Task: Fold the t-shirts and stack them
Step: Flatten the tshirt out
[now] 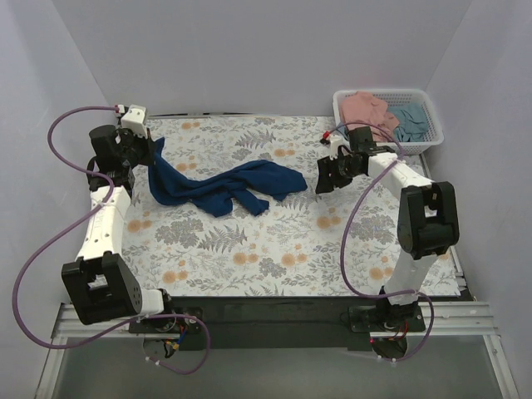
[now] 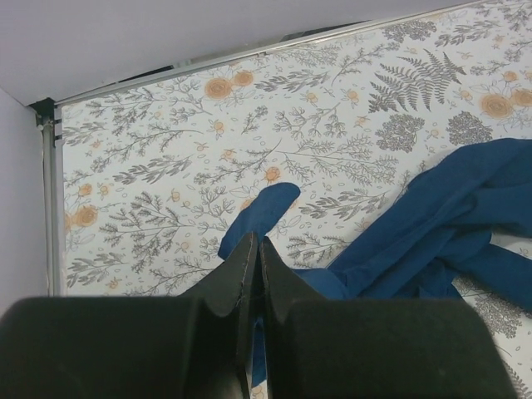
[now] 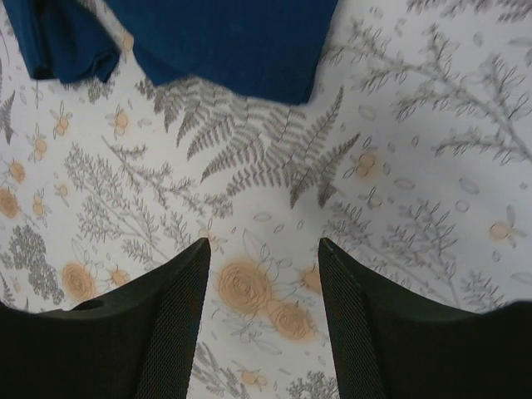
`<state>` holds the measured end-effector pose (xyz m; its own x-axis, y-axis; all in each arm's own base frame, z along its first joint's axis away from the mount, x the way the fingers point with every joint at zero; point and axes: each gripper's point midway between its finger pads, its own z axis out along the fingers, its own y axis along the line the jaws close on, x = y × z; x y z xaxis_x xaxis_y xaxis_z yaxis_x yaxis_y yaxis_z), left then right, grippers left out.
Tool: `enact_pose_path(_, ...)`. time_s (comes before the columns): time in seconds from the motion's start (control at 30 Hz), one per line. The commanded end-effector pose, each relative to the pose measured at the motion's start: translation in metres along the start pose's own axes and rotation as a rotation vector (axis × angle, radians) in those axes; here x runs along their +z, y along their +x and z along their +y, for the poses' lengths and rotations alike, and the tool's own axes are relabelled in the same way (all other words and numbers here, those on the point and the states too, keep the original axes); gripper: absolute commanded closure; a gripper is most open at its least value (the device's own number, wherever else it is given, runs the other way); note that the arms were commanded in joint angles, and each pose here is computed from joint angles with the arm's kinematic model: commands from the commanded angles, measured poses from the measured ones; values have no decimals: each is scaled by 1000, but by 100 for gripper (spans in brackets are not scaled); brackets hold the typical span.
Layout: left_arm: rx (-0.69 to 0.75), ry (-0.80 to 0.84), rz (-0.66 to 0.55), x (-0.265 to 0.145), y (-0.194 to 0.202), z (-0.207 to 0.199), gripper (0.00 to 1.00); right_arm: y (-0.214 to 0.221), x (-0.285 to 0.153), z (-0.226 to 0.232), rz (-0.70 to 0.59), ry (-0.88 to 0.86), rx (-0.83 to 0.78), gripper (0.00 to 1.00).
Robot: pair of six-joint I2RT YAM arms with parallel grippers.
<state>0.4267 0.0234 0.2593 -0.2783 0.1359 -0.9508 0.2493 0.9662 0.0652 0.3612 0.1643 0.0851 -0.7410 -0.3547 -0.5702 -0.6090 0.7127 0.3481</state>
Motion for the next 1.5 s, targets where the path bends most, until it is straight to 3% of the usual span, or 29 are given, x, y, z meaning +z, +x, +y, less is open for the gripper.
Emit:
enact_pose_path(0.0, -6, 37, -17, -1, -8, -5, 100, -51, 9, -11, -90, 17, -20, 38)
enact_pose_path(0.17, -23, 62, 5, 2, -3, -8, 100, -87, 36, -17, -111, -23, 13, 33)
enact_pose_path(0.5, -1, 66, -2, -4, -7, -11, 100, -52, 90, -5, 17, -110, 86, 35)
enact_pose_path(0.57, 4, 64, -4, -6, -7, -10, 100, -41, 95, 7, 44, -157, 94, 47)
enact_pose_path(0.63, 8, 53, -5, -5, -6, -8, 100, -40, 91, 16, 49, -203, 107, 84)
enact_pose_path(0.67, 14, 46, -12, -4, -9, -6, 100, -44, 82, 18, 43, -218, 101, 98)
enact_pose_path(0.7, 11, 43, -15, -3, -10, -4, 100, -60, 67, 20, 7, -221, 78, 99)
enact_pose_path(0.77, 6, 39, -37, 0, -23, 1, 100, -87, 26, 5, -76, -188, 65, 99)
enact_pose_path(0.9, -27, 38, -125, 8, -75, 26, 100, -157, -81, -14, -304, -27, -106, 99)
enact_pose_path(1.0, -40, 45, -210, -3, -123, 41, 100, -154, -130, -7, -333, 55, -236, 99)
enact_pose_path(1.1, -68, 49, -224, -40, -128, 53, 100, -107, -162, 26, -290, 74, -380, 99)
enact_pose_path(1.13, -64, 24, -223, -44, -126, 63, 100, -85, -145, 19, -228, 62, -386, 99)
enact_pose_path(1.17, -58, 41, -218, -60, -116, 55, 100, -73, -163, 31, -242, 107, -521, 99)
enact_pose_path(1.2, -47, 15, -188, -69, -98, 64, 100, -22, -139, 30, -142, 74, -508, 99)
enact_pose_path(1.23, -40, 6, -172, -78, -86, 64, 100, -4, -150, 35, -125, 130, -566, 99)
enact_pose_path(1.27, -67, 16, -121, -78, -54, 60, 100, 23, -141, 34, -68, 130, -600, 99)
enact_pose_path(1.33, -5, 34, -92, -96, -33, 50, 100, 86, -125, 36, 66, 119, -677, 99)
enact_pose_path(1.37, -17, 54, -49, -99, -14, 42, 100, 107, -121, 37, 113, 104, -681, 94)
enact_pose_path(1.43, 13, 82, -12, -105, 14, 27, 100, 149, -114, 37, 207, 81, -688, 65)
enact_pose_path(1.47, 11, 85, -1, -106, 21, 23, 100, 159, -115, 37, 237, 77, -675, 43)
